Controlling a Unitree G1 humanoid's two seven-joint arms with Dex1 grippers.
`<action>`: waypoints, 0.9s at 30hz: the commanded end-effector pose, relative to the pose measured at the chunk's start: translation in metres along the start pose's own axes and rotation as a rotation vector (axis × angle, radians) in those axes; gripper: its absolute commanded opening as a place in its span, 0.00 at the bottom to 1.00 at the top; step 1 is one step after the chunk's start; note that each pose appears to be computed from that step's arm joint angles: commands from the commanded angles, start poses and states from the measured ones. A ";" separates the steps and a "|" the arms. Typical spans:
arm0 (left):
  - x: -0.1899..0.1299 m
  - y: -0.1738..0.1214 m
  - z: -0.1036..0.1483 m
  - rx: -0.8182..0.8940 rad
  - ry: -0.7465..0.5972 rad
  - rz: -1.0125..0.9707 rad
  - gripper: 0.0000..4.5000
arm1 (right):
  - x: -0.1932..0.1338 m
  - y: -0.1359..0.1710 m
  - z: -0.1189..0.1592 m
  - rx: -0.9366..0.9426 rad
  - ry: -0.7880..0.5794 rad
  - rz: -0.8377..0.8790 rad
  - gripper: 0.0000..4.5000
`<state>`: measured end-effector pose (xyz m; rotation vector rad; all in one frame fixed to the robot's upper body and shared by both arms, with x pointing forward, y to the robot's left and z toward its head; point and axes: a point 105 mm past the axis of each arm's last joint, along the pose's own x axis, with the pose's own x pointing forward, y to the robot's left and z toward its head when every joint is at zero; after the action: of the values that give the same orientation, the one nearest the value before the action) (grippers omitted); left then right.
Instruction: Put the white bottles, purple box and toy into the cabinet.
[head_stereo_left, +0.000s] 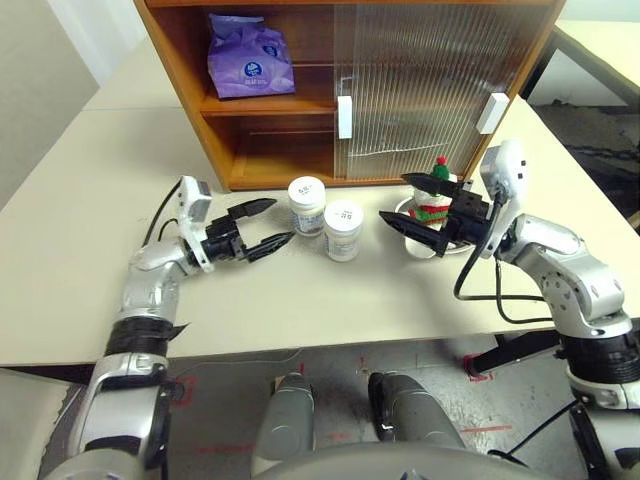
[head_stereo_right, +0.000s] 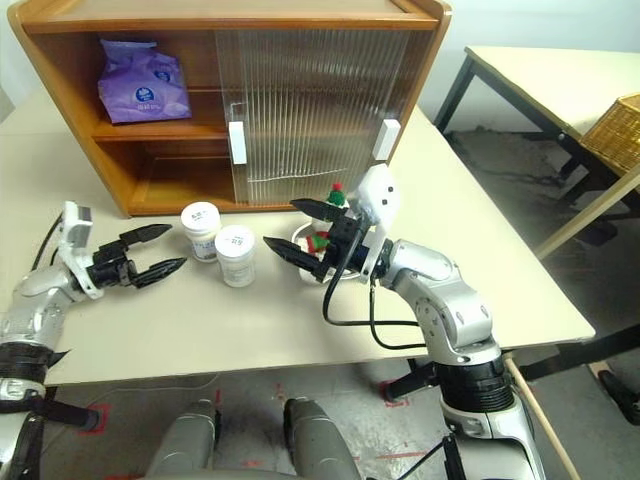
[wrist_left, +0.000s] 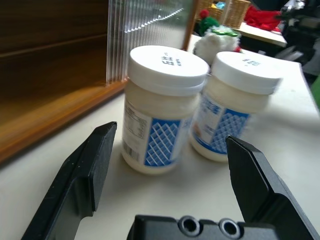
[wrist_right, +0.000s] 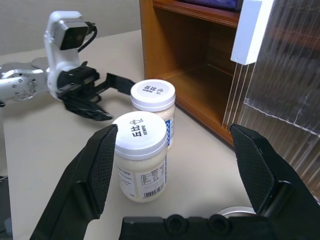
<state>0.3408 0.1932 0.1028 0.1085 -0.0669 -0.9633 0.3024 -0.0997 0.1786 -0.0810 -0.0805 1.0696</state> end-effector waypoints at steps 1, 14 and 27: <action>0.005 0.007 -0.007 0.038 0.006 0.058 1.00 | -0.003 0.000 0.005 -0.013 -0.001 -0.009 1.00; 0.021 -0.002 -0.013 0.017 -0.007 -0.003 1.00 | -0.006 0.000 0.005 -0.016 0.000 -0.024 1.00; 0.032 -0.006 -0.018 0.023 0.010 -0.024 1.00 | -0.005 0.001 0.011 -0.017 -0.004 -0.034 1.00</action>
<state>0.3569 0.1684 0.0915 0.1226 -0.0927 -0.9688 0.2991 -0.1007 0.1842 -0.0920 -0.0841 1.0398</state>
